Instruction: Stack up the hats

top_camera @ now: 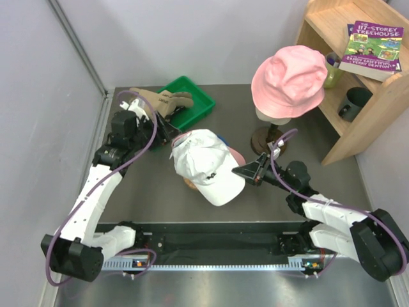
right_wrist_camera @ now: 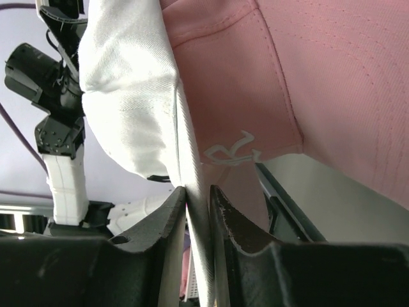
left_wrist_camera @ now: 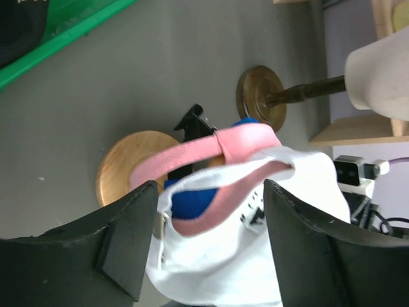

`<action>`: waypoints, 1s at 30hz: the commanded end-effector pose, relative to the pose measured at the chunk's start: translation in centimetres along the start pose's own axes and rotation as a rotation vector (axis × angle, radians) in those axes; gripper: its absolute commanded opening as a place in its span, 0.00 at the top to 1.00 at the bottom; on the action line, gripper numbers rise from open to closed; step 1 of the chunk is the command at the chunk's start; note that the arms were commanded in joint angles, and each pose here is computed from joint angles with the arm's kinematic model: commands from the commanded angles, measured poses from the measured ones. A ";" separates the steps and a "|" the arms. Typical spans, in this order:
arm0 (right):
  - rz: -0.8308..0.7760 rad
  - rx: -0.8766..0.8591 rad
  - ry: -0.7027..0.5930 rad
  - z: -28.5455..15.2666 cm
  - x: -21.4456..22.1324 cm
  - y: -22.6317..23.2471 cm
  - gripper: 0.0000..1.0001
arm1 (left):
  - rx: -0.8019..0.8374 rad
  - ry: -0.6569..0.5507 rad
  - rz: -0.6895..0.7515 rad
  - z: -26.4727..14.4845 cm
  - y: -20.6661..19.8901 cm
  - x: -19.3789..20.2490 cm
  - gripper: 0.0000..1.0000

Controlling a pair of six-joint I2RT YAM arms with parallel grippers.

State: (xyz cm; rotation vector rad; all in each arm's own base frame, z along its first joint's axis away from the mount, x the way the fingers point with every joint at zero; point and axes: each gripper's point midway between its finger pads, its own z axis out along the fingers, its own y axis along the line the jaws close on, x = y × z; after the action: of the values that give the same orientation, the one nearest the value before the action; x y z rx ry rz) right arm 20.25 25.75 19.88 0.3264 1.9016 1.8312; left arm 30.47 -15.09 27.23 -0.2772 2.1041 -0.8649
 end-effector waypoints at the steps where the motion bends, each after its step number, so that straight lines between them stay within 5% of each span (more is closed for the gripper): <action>1: -0.072 -0.024 -0.034 0.3 -1.4 1.2 0.79 | 0.022 -0.050 0.088 1.6 -0.1 -1.4 0.32; 10: -0.056 0.001 -0.060 0.5 -2.4 0.3 0.77 | 0.102 0.006 0.207 4.0 -1.1 -0.7 0.39; 20: -0.046 0.013 -0.089 0.8 -4.0 0.1 0.76 | 0.122 -0.026 0.331 2.1 -0.8 -0.1 0.40; 30: -0.040 0.024 -0.090 1.3 -5.3 -0.4 0.74 | 0.205 -0.058 0.324 2.0 -2.0 0.1 0.41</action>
State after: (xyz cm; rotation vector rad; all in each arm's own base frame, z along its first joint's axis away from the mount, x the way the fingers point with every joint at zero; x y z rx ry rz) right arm 23.98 24.45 18.33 0.4151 1.9344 1.7406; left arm 31.08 -16.83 25.06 0.0972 2.0276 -0.8221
